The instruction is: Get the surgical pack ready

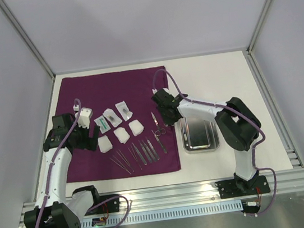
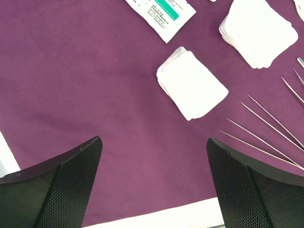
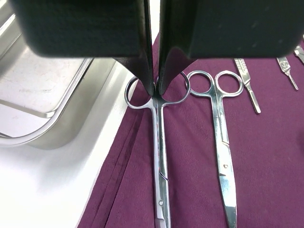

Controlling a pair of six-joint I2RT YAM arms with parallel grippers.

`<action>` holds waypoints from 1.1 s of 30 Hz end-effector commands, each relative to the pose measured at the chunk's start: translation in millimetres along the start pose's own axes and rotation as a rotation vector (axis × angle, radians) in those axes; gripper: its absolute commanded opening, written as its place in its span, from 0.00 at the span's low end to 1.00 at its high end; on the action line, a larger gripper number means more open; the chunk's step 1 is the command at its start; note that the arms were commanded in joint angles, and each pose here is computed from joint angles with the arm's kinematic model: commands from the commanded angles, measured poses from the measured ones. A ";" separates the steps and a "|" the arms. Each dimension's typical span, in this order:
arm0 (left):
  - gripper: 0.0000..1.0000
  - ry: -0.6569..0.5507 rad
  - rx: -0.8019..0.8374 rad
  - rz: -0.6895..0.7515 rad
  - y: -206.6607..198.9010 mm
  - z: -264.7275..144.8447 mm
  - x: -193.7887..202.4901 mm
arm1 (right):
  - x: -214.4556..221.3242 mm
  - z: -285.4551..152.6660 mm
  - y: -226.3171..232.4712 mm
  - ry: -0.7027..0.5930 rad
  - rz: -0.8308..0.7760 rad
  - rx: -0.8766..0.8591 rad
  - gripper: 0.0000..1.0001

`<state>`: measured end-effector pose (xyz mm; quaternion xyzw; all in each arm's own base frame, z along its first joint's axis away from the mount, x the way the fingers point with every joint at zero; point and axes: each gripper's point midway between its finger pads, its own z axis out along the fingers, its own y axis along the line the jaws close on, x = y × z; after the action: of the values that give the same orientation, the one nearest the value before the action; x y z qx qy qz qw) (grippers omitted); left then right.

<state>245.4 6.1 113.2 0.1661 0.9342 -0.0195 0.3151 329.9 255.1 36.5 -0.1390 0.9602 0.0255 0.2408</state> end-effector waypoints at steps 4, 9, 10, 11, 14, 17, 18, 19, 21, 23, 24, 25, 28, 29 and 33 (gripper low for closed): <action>1.00 -0.052 -0.014 0.018 4.9 -9.9 -17.5 | -3.4 1.1 4.4 0.021 -0.026 -0.003 0.11; 1.00 -0.050 -0.011 0.019 4.7 -9.6 -17.4 | -12.3 -14.1 10.0 0.011 -0.055 -0.042 0.24; 1.00 -0.050 -0.011 0.019 4.7 -9.9 -17.6 | -13.5 -18.9 8.6 0.012 -0.063 -0.042 0.27; 1.00 -0.050 -0.013 0.019 5.0 -10.6 -17.9 | -15.8 -21.3 8.6 0.008 -0.068 -0.044 0.28; 1.00 -0.054 -0.024 0.029 6.9 -13.8 -19.8 | -23.2 -21.5 10.2 -0.009 -0.100 -0.047 0.31; 1.00 -0.057 -0.013 0.034 5.6 -14.7 -21.5 | -32.7 -8.9 16.2 -0.012 -0.130 -0.065 0.30; 1.00 -0.059 -0.008 0.028 4.5 -15.2 -23.1 | -38.6 -0.9 20.8 -0.008 -0.134 -0.071 0.30; 1.00 -0.050 0.002 0.022 2.9 -14.6 -22.2 | -38.7 3.4 20.1 0.005 -0.140 -0.070 0.30; 1.00 -0.044 0.006 0.016 2.9 -14.4 -22.0 | -38.4 15.0 22.0 0.024 -0.146 -0.069 0.30; 1.00 -0.036 -0.014 0.014 6.4 -14.1 -20.6 | -45.6 17.5 20.5 0.017 -0.145 -0.061 0.29; 1.00 -0.033 -0.017 0.015 6.6 -13.5 -19.6 | -43.7 23.0 19.1 0.028 -0.145 -0.054 0.29; 1.00 -0.033 -0.020 0.015 7.1 -13.5 -19.4 | -47.6 23.5 16.8 0.025 -0.141 -0.045 0.29; 1.00 -0.035 -0.008 0.013 5.4 -12.0 -20.1 | -44.8 29.4 11.7 0.046 -0.142 -0.017 0.26; 1.00 -0.035 -0.003 0.015 4.7 -11.6 -20.3 | -43.3 30.1 11.4 0.049 -0.141 -0.016 0.25; 1.00 -0.031 0.000 0.016 4.7 -9.8 -18.7 | -48.2 21.5 13.6 0.033 -0.133 -0.032 0.24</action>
<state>250.7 6.1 123.8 0.1698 0.9321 -0.0194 0.3194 368.1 281.7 22.2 -0.2038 0.9566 0.0219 0.2069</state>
